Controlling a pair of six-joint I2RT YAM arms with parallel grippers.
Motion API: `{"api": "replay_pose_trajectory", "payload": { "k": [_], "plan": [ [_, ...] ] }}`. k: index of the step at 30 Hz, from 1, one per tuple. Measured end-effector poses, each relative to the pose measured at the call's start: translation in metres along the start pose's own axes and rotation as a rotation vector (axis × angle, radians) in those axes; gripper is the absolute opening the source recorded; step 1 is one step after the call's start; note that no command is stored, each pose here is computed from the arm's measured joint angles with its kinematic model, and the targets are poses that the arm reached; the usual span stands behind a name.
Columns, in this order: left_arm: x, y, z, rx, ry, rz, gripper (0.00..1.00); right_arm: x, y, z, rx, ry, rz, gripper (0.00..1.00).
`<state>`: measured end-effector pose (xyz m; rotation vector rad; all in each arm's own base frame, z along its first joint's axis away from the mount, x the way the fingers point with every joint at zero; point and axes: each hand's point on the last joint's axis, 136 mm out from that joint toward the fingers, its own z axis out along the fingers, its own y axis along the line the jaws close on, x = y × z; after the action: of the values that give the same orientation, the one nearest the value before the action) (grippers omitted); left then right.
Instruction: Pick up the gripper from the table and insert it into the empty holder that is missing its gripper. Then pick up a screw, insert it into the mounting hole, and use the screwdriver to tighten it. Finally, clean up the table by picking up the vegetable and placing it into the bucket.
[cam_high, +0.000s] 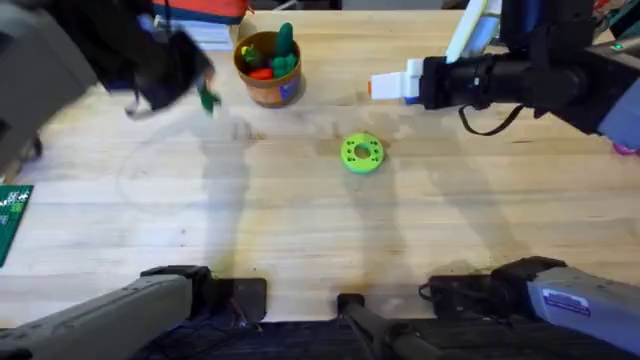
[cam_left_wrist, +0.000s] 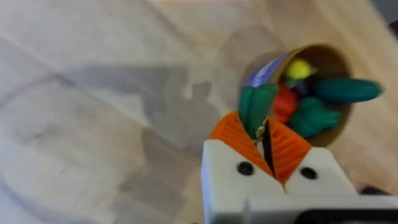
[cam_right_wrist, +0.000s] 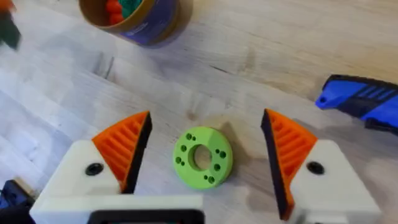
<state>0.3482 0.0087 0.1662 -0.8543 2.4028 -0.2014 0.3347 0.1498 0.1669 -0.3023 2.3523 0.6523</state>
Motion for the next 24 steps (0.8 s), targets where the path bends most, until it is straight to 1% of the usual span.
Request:
{"api": "replay_pose_trajectory", "payload": {
  "k": [2, 4, 6, 9, 11, 15, 17, 20, 21, 22, 24],
  "plan": [
    [-0.026, -0.030, -0.016, 0.090, -0.087, 0.011, 0.020, -0.002, 0.000, 0.000, -0.001, -0.006, -0.003, 0.993],
    [-0.040, -0.056, -0.028, 0.172, -0.149, 0.027, 0.020, -0.005, 0.001, 0.000, -0.003, -0.018, -0.008, 0.993],
    [-0.039, -0.076, -0.033, 0.230, -0.166, 0.053, 0.020, -0.007, 0.001, 0.000, -0.004, -0.029, -0.012, 0.994],
    [-0.026, -0.094, -0.030, 0.258, -0.144, 0.105, 0.020, -0.009, 0.001, 0.000, -0.006, -0.036, -0.015, 0.994],
    [-0.018, -0.100, -0.020, 0.256, -0.122, 0.132, 0.020, -0.009, 0.001, 0.000, -0.006, -0.037, -0.016, 0.993],
    [-0.011, -0.106, 0.014, 0.233, -0.087, 0.154, 0.020, -0.010, 0.002, 0.000, -0.006, -0.039, -0.016, 0.993],
    [-0.010, -0.112, 0.032, 0.240, -0.081, 0.176, 0.020, -0.010, 0.002, 0.000, -0.006, -0.040, -0.017, 0.993],
    [-0.008, -0.119, 0.047, 0.262, -0.071, 0.213, 0.023, -0.010, 0.002, 0.000, -0.006, -0.040, -0.017, 0.993],
    [-0.006, -0.120, 0.050, 0.265, -0.068, 0.227, 0.045, -0.010, 0.002, 0.000, -0.006, -0.039, -0.017, 0.993],
    [-0.005, -0.121, 0.053, 0.268, -0.062, 0.241, 0.104, -0.010, 0.002, 0.000, -0.006, -0.039, -0.017, 0.993],
    [-0.003, -0.121, 0.056, 0.267, -0.056, 0.260, 0.187, -0.010, 0.002, 0.000, -0.006, -0.040, -0.017, 0.994]
  ]
}}
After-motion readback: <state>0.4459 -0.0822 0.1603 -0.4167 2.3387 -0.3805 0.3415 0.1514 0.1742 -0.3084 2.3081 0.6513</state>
